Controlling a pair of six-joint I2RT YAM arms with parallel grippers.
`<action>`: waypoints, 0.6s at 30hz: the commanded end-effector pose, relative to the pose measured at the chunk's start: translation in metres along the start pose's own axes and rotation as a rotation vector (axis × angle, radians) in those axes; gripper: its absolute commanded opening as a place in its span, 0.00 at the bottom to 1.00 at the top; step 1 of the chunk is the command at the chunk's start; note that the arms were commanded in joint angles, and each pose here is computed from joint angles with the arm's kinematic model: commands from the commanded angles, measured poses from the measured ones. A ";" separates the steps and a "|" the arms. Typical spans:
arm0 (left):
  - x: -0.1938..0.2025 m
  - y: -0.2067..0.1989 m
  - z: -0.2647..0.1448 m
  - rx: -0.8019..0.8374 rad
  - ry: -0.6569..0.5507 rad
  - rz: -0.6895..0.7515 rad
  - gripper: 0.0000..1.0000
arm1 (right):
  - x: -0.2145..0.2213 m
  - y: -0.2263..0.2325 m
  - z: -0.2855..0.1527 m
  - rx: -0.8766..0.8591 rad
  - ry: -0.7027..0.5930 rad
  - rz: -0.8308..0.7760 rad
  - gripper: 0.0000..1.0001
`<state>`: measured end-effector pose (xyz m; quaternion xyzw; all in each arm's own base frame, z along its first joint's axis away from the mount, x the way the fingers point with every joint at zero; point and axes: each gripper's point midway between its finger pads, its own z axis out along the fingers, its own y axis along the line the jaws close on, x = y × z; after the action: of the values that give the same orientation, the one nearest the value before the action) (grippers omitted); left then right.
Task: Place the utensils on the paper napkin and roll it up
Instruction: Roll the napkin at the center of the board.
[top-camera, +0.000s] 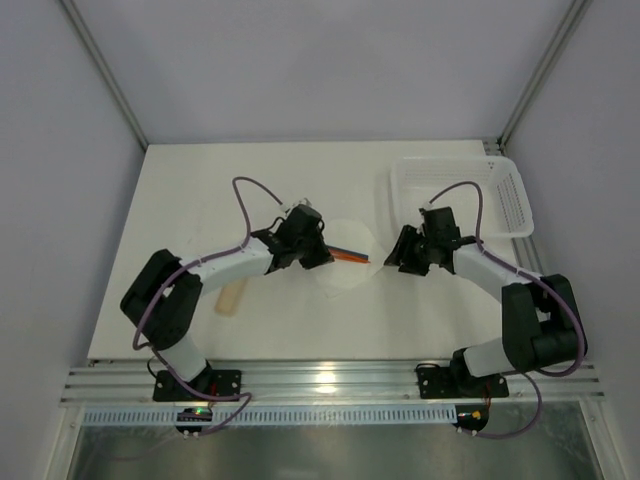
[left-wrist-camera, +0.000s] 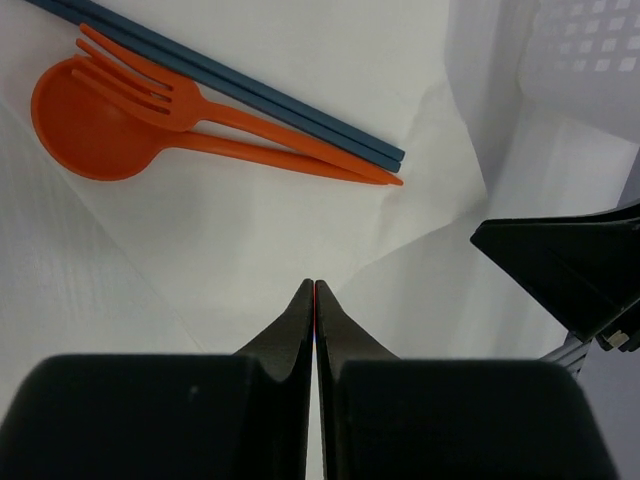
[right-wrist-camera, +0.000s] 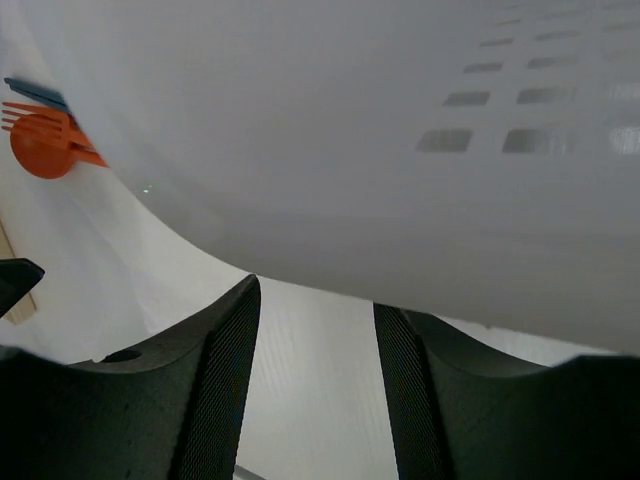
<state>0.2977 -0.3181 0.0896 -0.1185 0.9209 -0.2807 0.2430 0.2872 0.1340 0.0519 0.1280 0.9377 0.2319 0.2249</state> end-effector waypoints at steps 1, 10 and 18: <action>0.010 0.005 0.011 0.016 0.035 -0.008 0.00 | -0.015 0.017 0.009 -0.091 -0.021 -0.031 0.53; 0.028 0.031 0.026 -0.035 0.072 -0.006 0.00 | -0.024 0.015 0.026 -0.069 -0.004 -0.053 0.43; 0.036 0.049 0.027 -0.072 0.067 0.004 0.00 | -0.030 0.013 0.021 -0.057 -0.048 -0.080 0.39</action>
<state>0.2742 -0.3033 0.0270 -0.1168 0.9427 -0.2445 0.1948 0.3053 0.1427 0.0327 0.1072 0.9408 0.2444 0.2090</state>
